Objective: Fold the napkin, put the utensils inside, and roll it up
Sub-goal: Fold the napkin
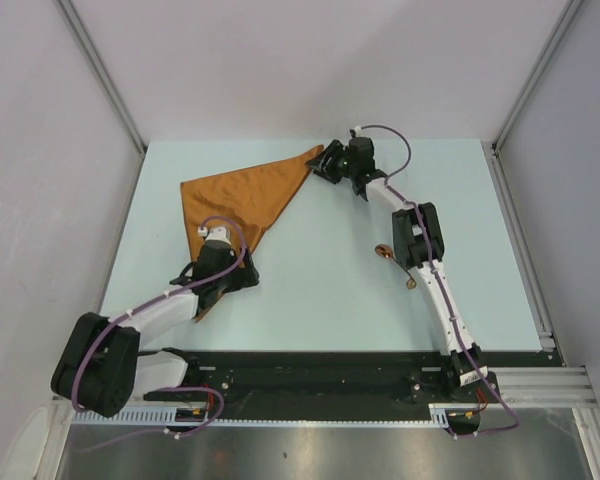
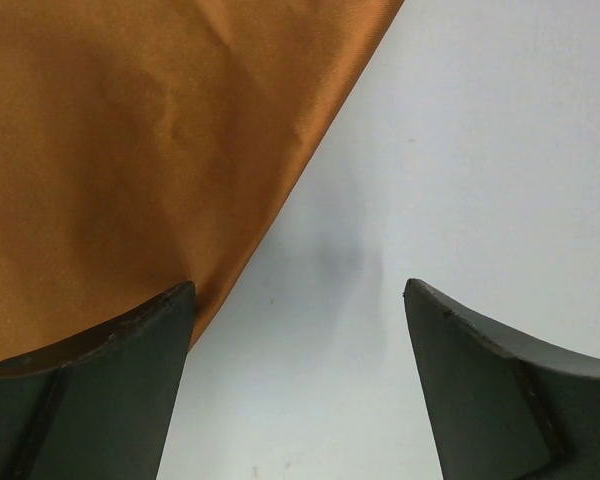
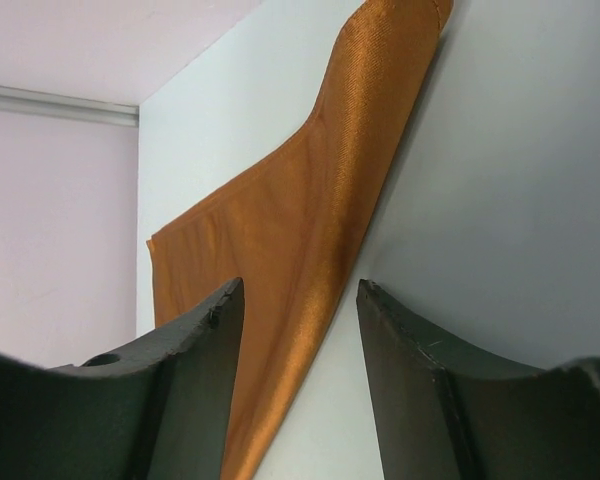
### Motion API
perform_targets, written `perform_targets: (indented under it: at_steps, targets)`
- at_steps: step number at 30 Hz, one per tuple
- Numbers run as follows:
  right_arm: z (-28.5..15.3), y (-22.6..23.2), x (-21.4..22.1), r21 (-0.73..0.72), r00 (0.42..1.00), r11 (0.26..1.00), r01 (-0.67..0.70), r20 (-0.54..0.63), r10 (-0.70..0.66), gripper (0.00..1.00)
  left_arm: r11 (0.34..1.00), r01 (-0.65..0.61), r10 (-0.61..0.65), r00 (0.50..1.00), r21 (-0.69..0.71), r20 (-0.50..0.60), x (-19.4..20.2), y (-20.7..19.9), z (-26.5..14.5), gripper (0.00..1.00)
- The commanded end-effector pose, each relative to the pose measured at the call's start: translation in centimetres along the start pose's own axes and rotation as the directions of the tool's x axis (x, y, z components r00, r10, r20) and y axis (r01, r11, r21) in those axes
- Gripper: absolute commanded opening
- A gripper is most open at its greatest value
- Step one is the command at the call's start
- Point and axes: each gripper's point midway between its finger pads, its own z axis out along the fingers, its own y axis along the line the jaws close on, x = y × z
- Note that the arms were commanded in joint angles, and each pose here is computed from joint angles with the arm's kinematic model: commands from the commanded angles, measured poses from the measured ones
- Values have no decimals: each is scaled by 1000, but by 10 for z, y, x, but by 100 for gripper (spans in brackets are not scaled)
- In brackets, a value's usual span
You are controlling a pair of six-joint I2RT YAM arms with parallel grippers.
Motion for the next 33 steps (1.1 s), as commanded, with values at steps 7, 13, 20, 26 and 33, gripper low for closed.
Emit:
perform_targets:
  at_steps: [7, 13, 20, 26, 33]
  targets:
    - [20, -34, 26, 70, 998, 995, -70, 4, 70, 47, 999, 32, -32, 999, -41, -8, 9, 13, -13, 90]
    - [22, -45, 28, 100, 994, 989, -106, 23, 105, 38, 998, 49, -49, 999, -39, -4, 10, 17, -17, 90]
    - [23, -57, 21, 126, 987, 980, -153, 72, 145, 27, 998, 56, -57, 998, -37, -12, 12, 18, -17, 91]
    - [22, -62, 13, 121, 981, 976, -181, 98, 170, 17, 997, 61, -62, 998, -37, -19, 12, 19, -16, 91]
    - [20, -62, 0, 97, 978, 979, -179, 128, 166, 16, 997, 58, -59, 998, -40, -25, 13, 19, -15, 91]
